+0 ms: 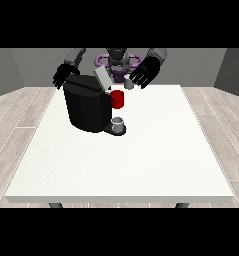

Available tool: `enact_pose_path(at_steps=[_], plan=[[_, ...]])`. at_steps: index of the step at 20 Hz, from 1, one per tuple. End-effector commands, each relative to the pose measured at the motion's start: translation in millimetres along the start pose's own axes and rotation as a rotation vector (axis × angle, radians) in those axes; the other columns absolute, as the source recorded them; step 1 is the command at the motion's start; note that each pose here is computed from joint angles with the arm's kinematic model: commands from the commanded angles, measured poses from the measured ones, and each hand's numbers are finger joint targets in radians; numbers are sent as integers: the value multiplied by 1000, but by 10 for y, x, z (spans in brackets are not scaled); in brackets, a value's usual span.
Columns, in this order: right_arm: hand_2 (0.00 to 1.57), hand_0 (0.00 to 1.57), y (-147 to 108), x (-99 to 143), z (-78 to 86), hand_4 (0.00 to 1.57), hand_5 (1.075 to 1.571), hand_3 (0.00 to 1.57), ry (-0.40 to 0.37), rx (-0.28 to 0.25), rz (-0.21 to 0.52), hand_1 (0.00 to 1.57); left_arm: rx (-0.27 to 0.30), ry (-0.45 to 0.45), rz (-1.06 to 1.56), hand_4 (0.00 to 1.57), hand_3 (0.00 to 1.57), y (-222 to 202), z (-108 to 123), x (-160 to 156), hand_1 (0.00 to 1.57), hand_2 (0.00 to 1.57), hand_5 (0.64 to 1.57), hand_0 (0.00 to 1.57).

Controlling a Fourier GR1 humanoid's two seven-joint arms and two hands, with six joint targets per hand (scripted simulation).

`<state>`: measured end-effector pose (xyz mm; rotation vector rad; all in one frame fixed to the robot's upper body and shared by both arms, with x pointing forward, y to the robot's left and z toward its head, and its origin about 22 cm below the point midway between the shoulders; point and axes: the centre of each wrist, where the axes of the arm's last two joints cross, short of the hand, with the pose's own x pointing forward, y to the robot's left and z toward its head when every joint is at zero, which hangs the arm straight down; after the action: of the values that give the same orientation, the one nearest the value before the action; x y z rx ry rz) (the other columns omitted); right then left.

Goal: Insert the coffee pod into the coffee machine and close the lid

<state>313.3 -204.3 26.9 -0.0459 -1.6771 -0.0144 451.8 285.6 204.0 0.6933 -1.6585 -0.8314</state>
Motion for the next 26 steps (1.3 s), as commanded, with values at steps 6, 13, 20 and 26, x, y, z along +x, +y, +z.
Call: enact_pose_path(at_steps=[6,13,20,26], plan=[[0,0,-25,82,-50,526,1571,0,-60,4,5,0,52,-21,-10,494,1237,282,-128,281,1262,1297,1571,1262],[0,0,12,221,-114,537,1571,0,-64,3,-6,0,63,-25,-51,504,1222,343,-144,296,1283,1314,1571,1283],[0,0,57,78,-54,499,1571,0,-33,-30,-18,0,-6,-41,-51,506,1208,-122,-206,431,1251,1294,1571,1251],[0,0,-147,-1,32,481,1571,0,-51,-29,-26,0,3,-35,-24,500,1200,-4,-171,302,1203,1272,1571,1203]])
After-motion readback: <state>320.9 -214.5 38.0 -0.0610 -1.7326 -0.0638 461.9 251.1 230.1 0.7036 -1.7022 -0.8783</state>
